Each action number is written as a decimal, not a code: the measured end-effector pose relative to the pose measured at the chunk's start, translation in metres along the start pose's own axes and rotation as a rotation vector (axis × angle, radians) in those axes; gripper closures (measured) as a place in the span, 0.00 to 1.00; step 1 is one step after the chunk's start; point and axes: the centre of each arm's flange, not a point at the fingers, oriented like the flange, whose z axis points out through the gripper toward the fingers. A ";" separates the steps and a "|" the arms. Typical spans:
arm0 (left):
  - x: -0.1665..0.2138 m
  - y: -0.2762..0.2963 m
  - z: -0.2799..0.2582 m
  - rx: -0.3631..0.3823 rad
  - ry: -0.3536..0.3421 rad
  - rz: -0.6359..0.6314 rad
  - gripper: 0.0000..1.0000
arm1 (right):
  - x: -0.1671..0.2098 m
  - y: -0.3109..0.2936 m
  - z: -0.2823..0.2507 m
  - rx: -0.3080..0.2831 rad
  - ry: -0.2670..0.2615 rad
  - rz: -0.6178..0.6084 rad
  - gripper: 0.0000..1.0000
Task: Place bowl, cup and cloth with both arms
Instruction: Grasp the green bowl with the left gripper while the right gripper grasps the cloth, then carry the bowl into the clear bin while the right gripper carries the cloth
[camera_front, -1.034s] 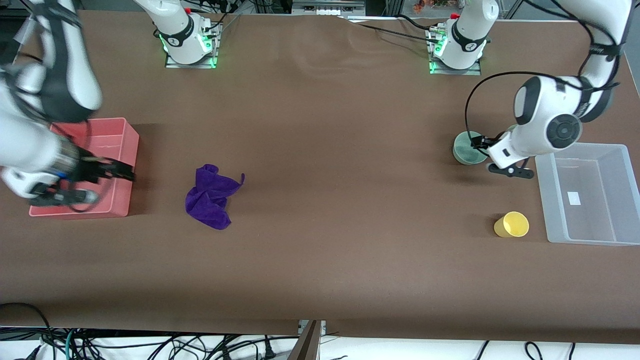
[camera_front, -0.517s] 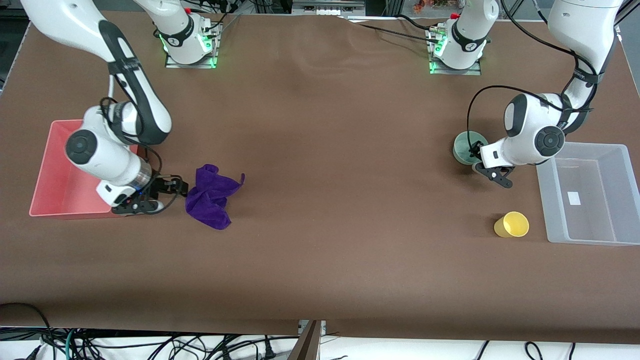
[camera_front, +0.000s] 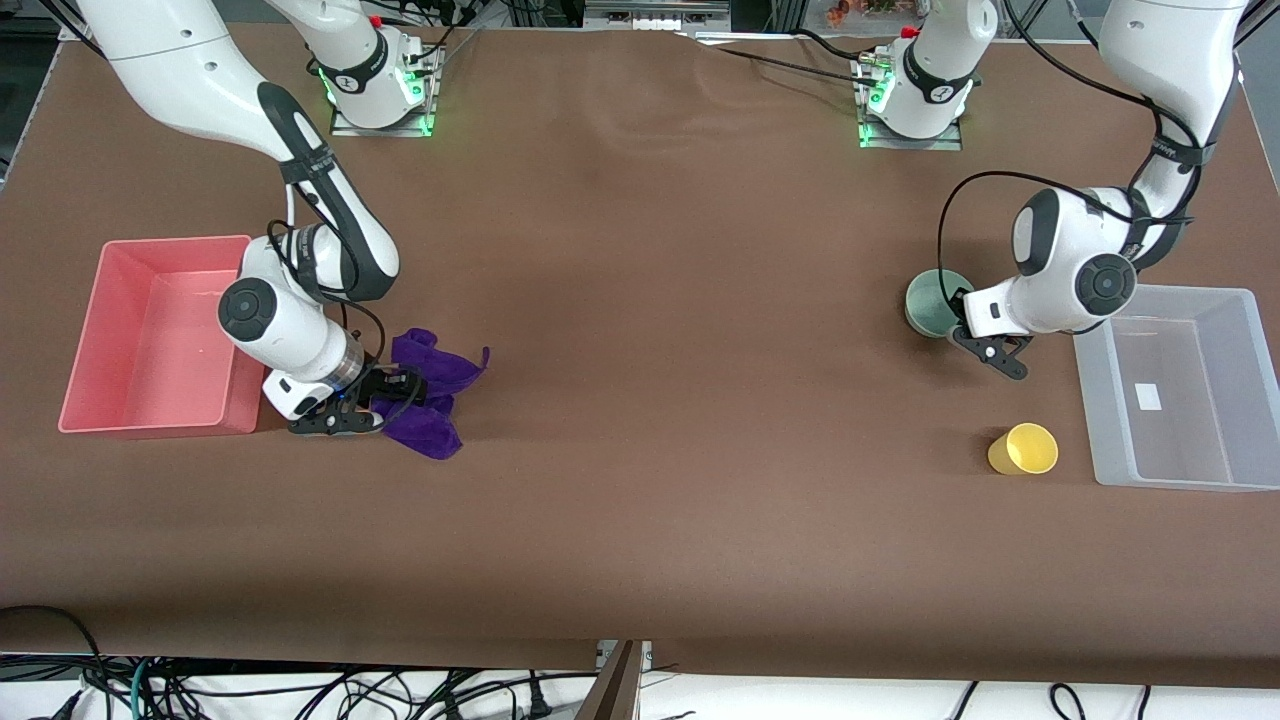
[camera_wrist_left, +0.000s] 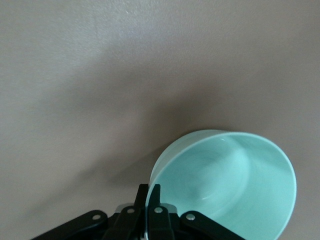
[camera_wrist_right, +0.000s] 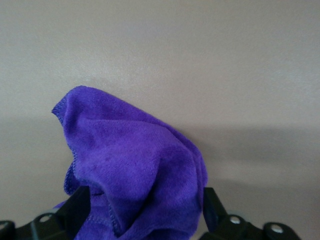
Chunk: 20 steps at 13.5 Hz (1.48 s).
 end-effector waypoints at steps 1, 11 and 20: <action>0.002 -0.003 -0.021 -0.011 -0.025 -0.003 0.96 | -0.001 0.001 0.004 0.000 -0.006 0.001 0.04; -0.052 -0.131 -0.209 0.104 -0.099 0.070 0.97 | 0.034 0.003 -0.042 -0.005 -0.029 -0.011 0.95; -0.132 -0.328 -0.069 0.178 0.041 0.116 0.97 | 0.049 0.142 -0.295 -0.032 -0.319 -0.192 0.95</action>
